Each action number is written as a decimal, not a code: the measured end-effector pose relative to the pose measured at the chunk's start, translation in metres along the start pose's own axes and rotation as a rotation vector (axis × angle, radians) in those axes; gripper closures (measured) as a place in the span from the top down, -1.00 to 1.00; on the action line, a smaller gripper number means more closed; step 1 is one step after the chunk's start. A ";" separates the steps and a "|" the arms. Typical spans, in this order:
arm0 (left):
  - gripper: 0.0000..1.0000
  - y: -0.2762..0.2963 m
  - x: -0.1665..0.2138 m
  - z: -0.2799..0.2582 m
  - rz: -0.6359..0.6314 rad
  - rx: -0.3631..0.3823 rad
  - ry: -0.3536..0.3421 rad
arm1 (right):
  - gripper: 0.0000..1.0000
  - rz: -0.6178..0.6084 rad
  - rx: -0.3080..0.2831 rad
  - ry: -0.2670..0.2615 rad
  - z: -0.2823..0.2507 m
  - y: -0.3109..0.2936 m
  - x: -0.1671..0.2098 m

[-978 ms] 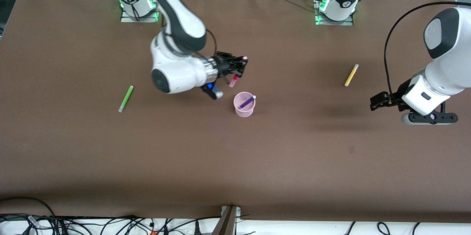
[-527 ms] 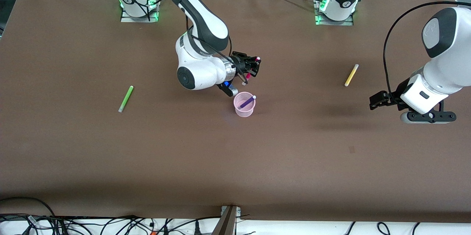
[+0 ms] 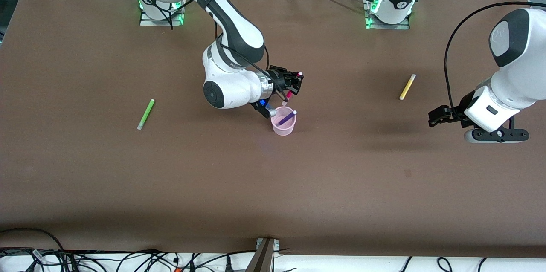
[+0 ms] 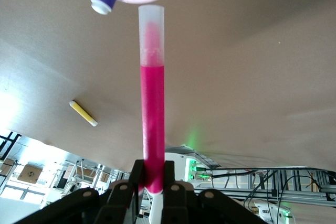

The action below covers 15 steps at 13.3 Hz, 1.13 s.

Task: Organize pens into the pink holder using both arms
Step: 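Carry the pink highlighter over the cup and drop it in with the right gripper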

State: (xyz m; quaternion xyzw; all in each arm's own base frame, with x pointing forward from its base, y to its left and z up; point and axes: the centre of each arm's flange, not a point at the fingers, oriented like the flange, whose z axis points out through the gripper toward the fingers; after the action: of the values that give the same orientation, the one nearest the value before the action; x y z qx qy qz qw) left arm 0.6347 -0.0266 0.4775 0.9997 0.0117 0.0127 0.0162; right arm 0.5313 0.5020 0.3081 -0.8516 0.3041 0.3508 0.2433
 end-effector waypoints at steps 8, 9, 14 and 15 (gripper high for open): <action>1.00 -0.001 0.000 0.001 -0.002 0.000 -0.001 | -0.64 -0.031 -0.011 0.011 0.013 0.004 0.040; 1.00 -0.001 0.000 0.001 -0.002 0.000 -0.002 | -0.64 -0.041 -0.013 0.011 0.014 0.004 0.043; 1.00 -0.002 -0.001 0.003 -0.003 0.001 -0.006 | -0.64 -0.064 0.005 0.041 0.015 0.004 0.057; 1.00 -0.002 -0.001 0.003 -0.003 0.001 -0.007 | -0.64 -0.073 0.009 0.049 0.013 0.005 0.061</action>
State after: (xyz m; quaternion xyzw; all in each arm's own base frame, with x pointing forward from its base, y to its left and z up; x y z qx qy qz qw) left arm 0.6339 -0.0249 0.4740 0.9997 0.0130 0.0093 0.0159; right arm 0.5567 0.4861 0.2534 -0.8693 0.2804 0.3194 0.2524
